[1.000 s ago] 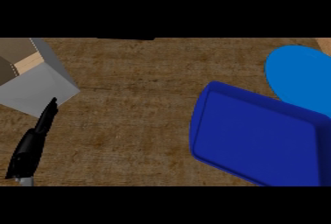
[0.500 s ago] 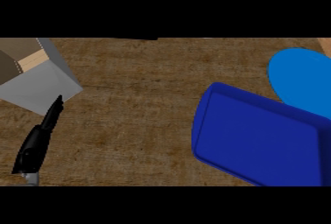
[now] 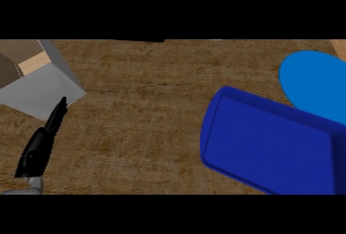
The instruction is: Pick the tomato from the tray and place it in the plate
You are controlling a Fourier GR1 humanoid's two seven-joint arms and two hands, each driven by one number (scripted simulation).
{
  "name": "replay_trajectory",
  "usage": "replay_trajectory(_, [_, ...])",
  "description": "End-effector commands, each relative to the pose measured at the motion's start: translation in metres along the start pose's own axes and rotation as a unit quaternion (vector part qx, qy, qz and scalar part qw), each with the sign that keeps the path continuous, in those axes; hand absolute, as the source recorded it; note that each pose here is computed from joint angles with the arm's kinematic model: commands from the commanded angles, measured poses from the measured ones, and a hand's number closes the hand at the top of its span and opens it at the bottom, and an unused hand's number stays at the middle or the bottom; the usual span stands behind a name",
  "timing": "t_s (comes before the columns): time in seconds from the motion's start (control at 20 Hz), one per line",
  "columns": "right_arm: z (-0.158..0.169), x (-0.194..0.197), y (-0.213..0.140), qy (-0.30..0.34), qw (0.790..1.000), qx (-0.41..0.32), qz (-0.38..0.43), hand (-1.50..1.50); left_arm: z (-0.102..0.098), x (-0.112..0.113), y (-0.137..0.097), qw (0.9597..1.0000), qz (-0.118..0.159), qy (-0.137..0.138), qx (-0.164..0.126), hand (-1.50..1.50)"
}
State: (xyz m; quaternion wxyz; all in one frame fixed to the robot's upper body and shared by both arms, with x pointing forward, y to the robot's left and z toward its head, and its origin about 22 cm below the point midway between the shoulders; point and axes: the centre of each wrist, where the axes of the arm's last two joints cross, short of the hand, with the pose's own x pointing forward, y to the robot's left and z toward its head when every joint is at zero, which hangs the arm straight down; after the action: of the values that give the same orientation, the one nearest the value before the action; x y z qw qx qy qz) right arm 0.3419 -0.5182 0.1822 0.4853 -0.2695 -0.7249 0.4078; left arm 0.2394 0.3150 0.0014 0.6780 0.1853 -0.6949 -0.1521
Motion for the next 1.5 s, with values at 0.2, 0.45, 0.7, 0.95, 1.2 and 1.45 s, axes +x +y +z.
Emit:
replay_trajectory(0.2, [-0.044, 0.004, 0.062, -0.010, 0.996, 0.081, -0.022, 1.50, -0.002, 0.000, 0.002, 1.0000, -0.004, -0.001, 0.006, 0.00])
replay_trajectory(0.45, [-0.042, -0.004, 0.092, 0.044, 0.986, 0.103, -0.124, 1.50, 0.007, -0.002, 0.013, 1.0000, -0.001, 0.001, 0.009, 0.00])
replay_trajectory(0.7, [-0.044, -0.005, 0.104, 0.091, 0.986, 0.099, -0.096, -1.50, -0.004, 0.010, 0.002, 1.0000, 0.001, 0.001, 0.002, 0.00])
replay_trajectory(0.95, [-0.058, 0.003, 0.111, 0.058, 0.984, 0.041, -0.164, -1.50, -0.001, -0.006, 0.013, 1.0000, -0.003, -0.002, 0.000, 0.00])
replay_trajectory(1.2, [-0.037, -0.009, 0.090, 0.081, 0.962, -0.055, -0.256, -1.50, 0.010, -0.008, 0.026, 1.0000, 0.000, 0.004, 0.006, 0.00])
replay_trajectory(1.45, [-0.009, -0.018, 0.050, 0.115, 0.943, -0.119, -0.288, -1.50, 0.003, 0.000, 0.015, 1.0000, 0.000, 0.002, 0.007, 0.00])
